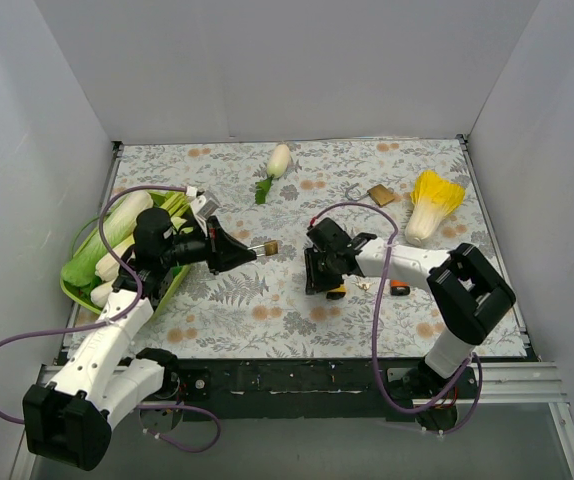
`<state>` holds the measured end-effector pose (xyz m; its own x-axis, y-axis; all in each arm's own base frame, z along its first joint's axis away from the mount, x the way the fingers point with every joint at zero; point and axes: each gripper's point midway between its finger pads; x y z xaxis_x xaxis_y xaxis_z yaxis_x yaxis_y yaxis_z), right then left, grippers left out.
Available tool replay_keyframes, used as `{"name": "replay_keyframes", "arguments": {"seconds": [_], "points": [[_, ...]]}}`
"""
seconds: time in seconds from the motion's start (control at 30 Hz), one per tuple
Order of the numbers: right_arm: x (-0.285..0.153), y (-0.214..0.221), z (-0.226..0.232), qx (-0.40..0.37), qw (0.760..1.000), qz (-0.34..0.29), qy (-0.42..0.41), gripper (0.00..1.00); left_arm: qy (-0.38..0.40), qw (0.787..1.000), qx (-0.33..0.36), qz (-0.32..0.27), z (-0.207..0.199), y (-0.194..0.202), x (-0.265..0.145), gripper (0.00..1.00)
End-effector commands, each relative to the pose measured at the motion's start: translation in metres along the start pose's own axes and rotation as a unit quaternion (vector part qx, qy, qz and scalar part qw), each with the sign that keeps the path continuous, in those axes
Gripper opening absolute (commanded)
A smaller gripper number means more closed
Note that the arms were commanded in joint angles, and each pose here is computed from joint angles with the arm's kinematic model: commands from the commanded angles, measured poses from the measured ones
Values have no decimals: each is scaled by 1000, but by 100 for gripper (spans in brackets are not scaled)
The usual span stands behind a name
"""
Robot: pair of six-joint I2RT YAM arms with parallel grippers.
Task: Lock with the key
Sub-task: Place the key at the center of the board, then place the lock at the center of the board.
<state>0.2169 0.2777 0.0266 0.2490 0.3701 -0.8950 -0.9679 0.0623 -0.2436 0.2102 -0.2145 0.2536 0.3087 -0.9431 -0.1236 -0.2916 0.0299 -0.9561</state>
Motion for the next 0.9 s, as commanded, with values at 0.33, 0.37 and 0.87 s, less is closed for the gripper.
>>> {"name": "replay_keyframes", "arguments": {"seconds": [0.33,0.37,0.87], "points": [[-152,-55,69,-343,907,-184,-158,70,60,975,-177,117,-11,16,0,0],[-161,-55,74,-376,889,-199,-171,71,70,972,-186,123,-15,17,-1,0],[-209,8,159,-637,696,-218,-249,74,105,956,-228,154,-38,21,12,0]]}}
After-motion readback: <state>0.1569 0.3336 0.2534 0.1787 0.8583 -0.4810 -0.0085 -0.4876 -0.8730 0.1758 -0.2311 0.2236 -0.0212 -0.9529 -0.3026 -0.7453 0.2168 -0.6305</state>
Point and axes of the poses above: each gripper's point midway between its finger pads, its own x axis out along the fingers, its own z axis along the line the jaws close on, y = z × x, and after that the axes turned 12 degrees about x, right-handed
